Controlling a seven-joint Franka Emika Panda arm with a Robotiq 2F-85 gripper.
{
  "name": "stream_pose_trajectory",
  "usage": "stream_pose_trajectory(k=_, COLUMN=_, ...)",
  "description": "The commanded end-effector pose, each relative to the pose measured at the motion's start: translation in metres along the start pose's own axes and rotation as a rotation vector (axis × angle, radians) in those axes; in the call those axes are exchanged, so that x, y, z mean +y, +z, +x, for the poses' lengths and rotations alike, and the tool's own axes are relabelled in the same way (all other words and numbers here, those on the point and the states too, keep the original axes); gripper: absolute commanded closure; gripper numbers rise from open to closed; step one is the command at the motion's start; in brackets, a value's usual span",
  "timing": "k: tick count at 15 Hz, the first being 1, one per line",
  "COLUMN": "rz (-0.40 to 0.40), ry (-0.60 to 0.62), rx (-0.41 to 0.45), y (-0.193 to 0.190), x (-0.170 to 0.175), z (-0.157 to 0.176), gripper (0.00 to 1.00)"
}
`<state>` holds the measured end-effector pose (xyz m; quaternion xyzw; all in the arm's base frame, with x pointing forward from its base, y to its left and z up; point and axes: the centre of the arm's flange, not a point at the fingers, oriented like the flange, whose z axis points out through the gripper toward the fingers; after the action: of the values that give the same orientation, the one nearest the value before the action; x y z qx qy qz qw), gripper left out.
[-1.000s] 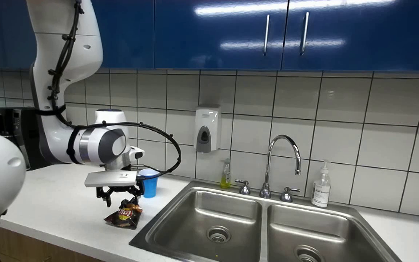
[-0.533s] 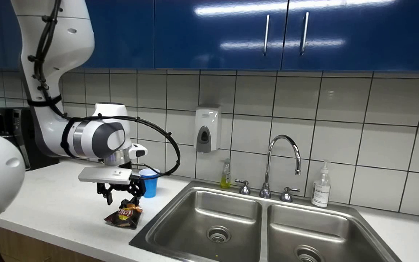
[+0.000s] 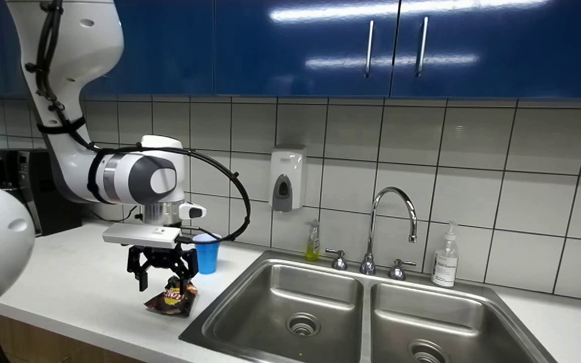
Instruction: Remove the chip packet from the sink
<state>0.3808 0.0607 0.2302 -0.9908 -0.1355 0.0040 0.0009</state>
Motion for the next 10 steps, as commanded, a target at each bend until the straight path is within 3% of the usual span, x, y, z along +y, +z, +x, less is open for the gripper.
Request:
stream_pose_trajectory(k=1, rz=-0.001, ry=0.003, rx=-0.009, y=-0.0018, x=0.0008, z=-0.0013, gripper=0.0)
stream_pose_trajectory(k=10, rz=-0.002, ry=0.013, rx=-0.018, y=-0.0059, x=0.0015, z=-0.002, gripper=0.0)
